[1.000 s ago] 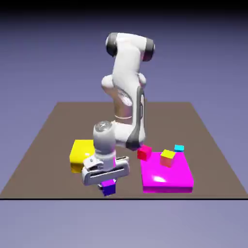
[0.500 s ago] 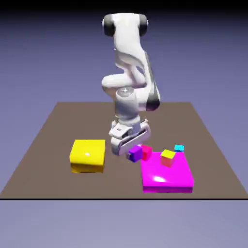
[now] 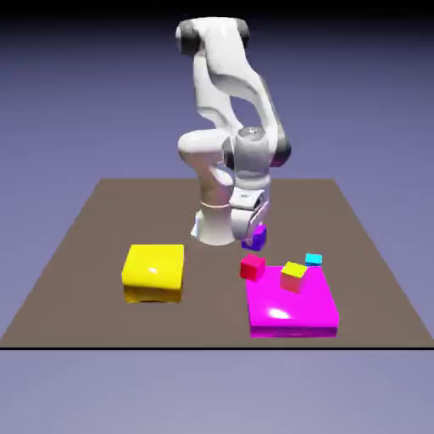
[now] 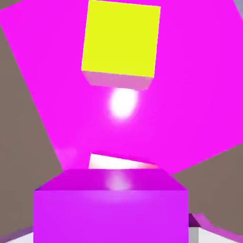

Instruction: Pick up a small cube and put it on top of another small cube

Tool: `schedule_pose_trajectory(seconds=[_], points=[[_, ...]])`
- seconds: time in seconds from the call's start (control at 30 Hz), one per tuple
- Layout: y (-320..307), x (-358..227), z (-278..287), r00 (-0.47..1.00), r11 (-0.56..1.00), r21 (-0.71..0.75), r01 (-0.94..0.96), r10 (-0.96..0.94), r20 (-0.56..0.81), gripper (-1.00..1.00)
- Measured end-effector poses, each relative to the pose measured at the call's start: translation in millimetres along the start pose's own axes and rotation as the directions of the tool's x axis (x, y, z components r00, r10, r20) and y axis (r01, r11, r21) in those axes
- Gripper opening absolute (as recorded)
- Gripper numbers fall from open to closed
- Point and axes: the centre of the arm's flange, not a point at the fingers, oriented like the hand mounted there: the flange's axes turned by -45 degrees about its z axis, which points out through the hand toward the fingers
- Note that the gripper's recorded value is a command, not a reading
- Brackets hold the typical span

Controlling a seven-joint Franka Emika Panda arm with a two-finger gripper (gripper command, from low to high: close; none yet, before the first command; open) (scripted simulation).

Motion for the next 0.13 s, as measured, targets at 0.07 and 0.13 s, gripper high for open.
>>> schedule_pose_trajectory(seconds=[0.07,0.13], points=[[-0.9,-1.2,12.2,1.000,1.000,-0.001,0.000,0.000,0.001,1.00],[-0.8,-1.2,12.1,1.000,1.000,-0.002,0.000,0.000,0.001,1.00]])
